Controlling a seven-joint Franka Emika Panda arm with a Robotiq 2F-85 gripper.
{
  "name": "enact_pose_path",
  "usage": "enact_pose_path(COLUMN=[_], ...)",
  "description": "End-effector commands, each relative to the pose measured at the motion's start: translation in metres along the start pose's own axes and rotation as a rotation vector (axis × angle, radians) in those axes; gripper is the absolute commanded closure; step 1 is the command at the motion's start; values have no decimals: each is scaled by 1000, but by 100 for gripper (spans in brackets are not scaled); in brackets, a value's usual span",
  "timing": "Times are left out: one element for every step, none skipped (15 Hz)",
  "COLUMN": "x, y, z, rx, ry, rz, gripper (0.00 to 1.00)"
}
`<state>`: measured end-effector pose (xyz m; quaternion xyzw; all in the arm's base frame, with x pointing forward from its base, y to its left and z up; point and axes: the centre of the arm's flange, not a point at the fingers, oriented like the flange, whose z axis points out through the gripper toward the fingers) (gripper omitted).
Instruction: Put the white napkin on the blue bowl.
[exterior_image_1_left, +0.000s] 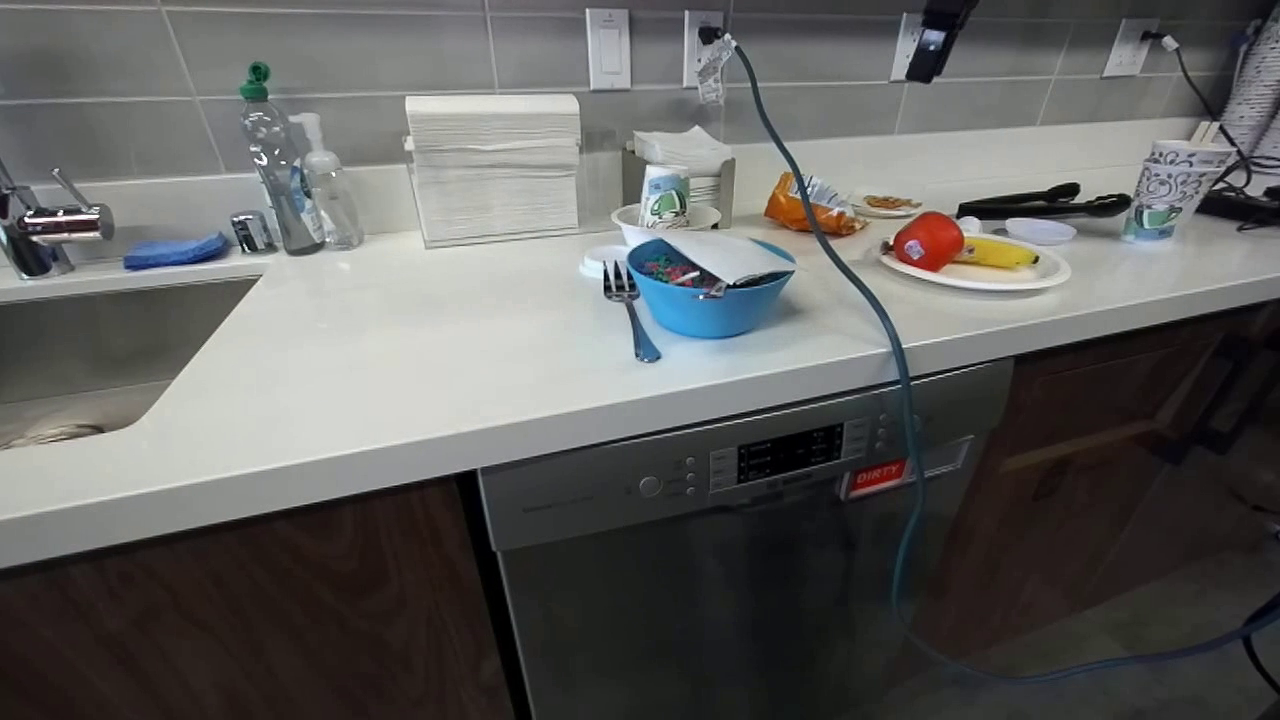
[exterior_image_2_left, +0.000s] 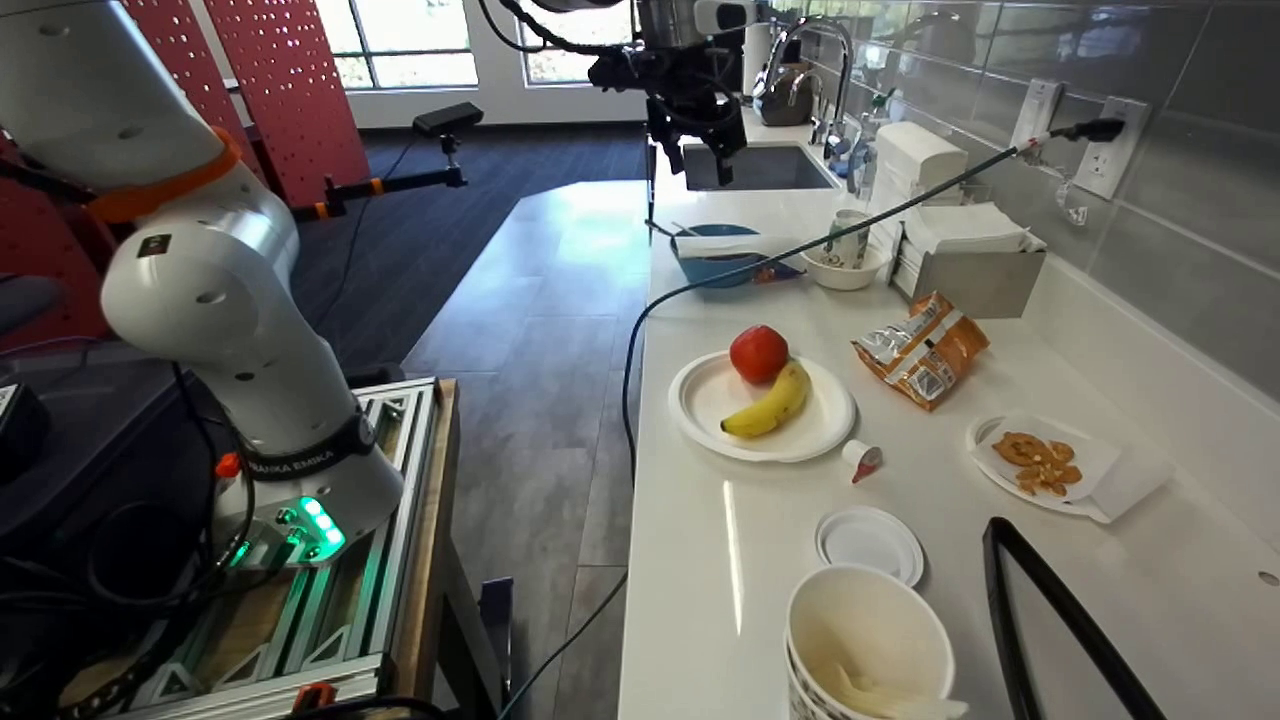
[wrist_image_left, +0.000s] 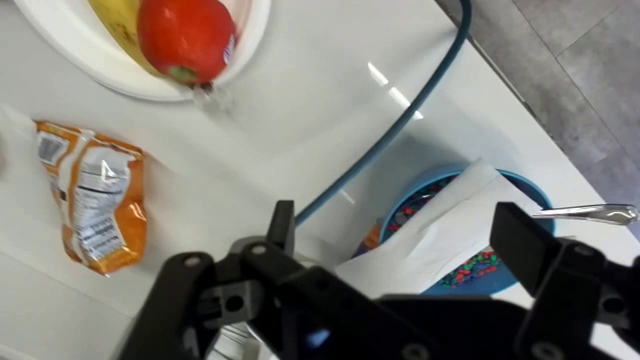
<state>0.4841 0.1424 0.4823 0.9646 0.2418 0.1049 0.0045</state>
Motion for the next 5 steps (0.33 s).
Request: enact_pose_path(x=[-8, -13, -15, -14, -14], y=[11, 15, 13, 10, 8], z=[-1, -2, -2, -1, -1], rx=[4, 6, 8, 10, 10], ry=[1, 1, 0, -1, -1], rz=[24, 36, 35, 32, 28], gripper=[0, 0, 0, 0, 0])
